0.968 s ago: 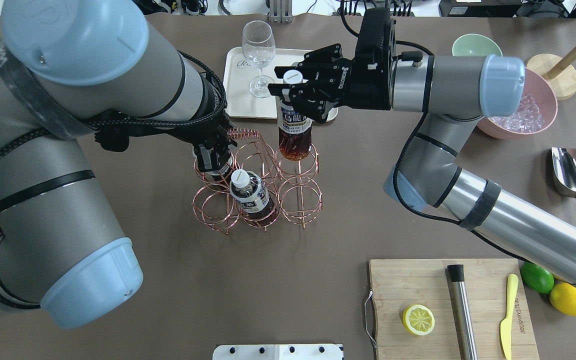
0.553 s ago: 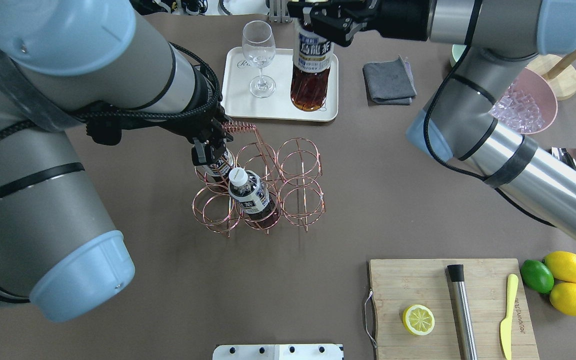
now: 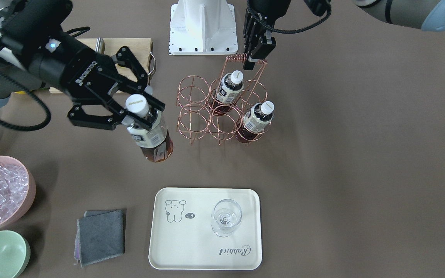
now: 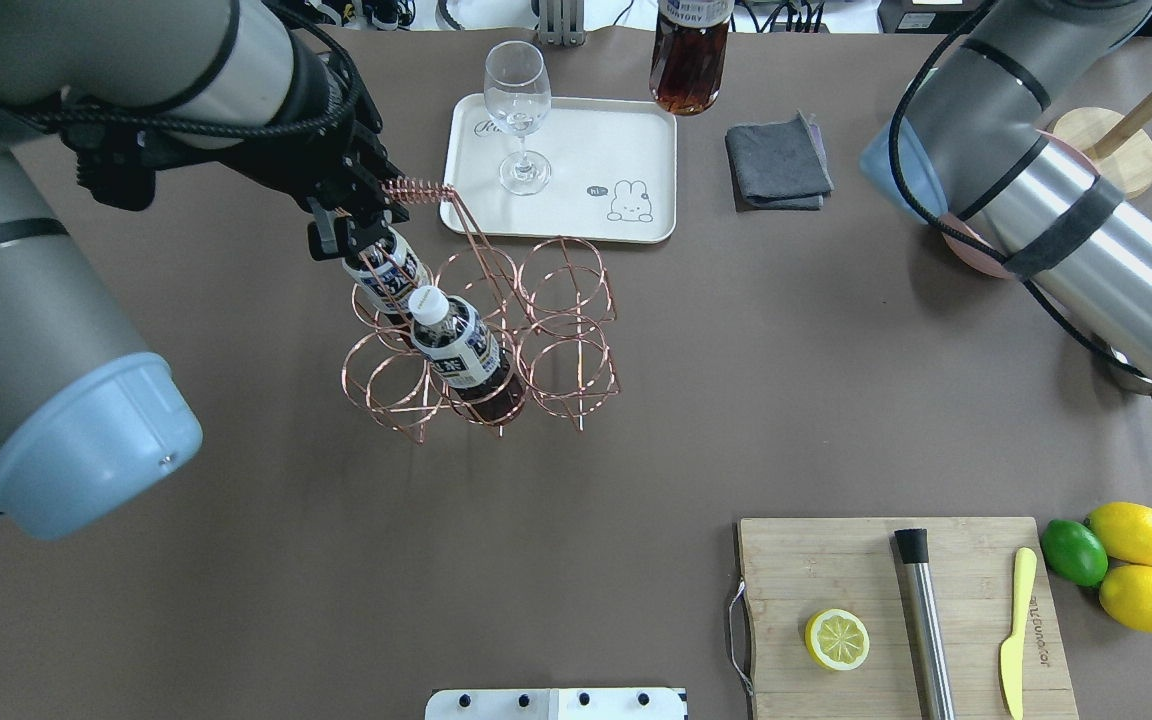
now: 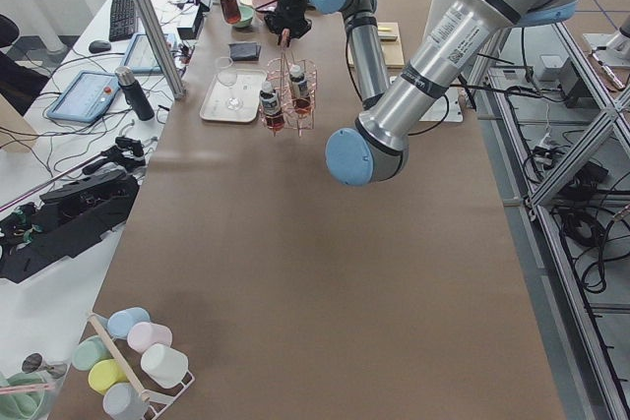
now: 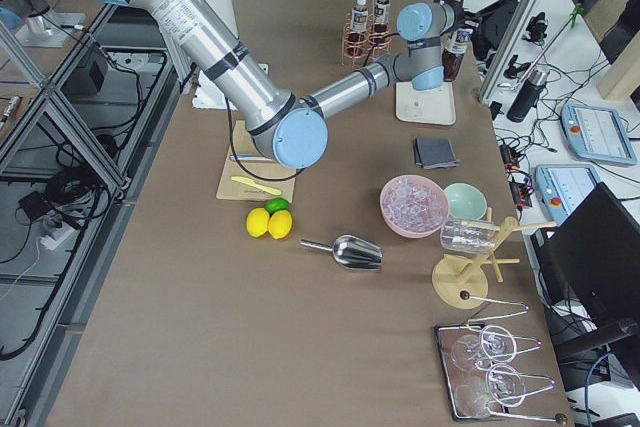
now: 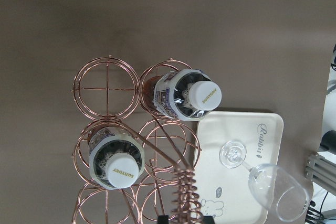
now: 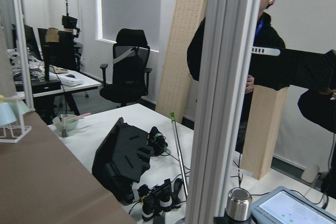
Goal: Take tea from basket to plate
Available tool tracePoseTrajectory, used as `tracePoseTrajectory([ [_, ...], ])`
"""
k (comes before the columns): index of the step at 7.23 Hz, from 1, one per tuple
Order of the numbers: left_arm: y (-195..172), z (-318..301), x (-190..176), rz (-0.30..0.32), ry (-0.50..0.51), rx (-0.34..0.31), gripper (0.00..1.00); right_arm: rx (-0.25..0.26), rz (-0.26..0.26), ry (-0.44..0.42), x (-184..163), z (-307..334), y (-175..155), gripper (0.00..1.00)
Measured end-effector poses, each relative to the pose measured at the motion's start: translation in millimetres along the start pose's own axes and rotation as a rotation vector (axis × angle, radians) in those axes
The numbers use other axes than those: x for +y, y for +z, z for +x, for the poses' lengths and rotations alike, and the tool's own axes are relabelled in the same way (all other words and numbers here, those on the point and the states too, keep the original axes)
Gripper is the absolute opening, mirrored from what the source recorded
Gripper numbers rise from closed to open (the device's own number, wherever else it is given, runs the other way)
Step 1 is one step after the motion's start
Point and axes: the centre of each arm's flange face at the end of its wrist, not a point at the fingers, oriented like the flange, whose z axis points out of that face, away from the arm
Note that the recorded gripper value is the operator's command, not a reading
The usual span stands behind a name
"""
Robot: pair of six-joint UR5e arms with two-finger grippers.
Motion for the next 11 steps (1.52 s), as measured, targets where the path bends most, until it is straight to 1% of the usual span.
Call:
tracePoseTrajectory([
  [1, -3.6, 21.2, -43.7, 0.041, 0.022, 0.009, 0.00, 0.082, 0.008, -0.007, 24.0, -0.7, 22.5, 0.00],
  [2, -8.8, 50.3, -94.8, 0.099, 0.035, 0.029, 0.00, 0.138, 0.024, -0.017, 52.6, -15.8, 48.2, 0.00],
  [3, -15.7, 87.2, -154.1, 0.166, 0.035, 0.049, 0.00, 0.169, 0.042, -0.017, 81.0, -37.0, 72.1, 0.00],
  [4, -22.4, 124.1, -219.3, 0.220, 0.035, 0.060, 0.00, 0.182, 0.052, -0.011, 107.9, -54.3, 86.4, 0.00],
  [5, -26.0, 161.4, -292.2, 0.236, 0.040, 0.053, 0.00, 0.183, 0.065, -0.004, 138.2, -67.2, 94.4, 0.00],
  [6, -18.2, 194.2, -362.8, 0.244, 0.050, 0.045, 0.00, 0.180, 0.072, 0.002, 162.9, -74.1, 97.4, 0.00],
  [7, 1.1, 217.7, -425.7, 0.249, 0.057, 0.047, 0.40, 0.177, 0.076, 0.006, 180.6, -80.4, 98.8, 0.00],
  [8, 20.9, 229.0, -471.0, 0.255, 0.059, 0.051, 0.80, 0.173, 0.081, 0.011, 192.0, -86.1, 99.4, 0.00],
  [9, 28.9, 233.0, -499.0, 0.263, 0.054, 0.054, 0.98, 0.171, 0.085, 0.014, 197.8, -90.3, 99.7, 0.00],
  [10, 25.1, 234.9, -517.0, 0.270, 0.051, 0.059, 0.98, 0.167, 0.092, 0.017, 199.8, -93.2, 99.4, 0.00],
  [11, 12.7, 238.2, -526.8, 0.273, 0.049, 0.072, 0.98, 0.163, 0.101, 0.021, 201.7, -97.3, 99.0, 0.00],
])
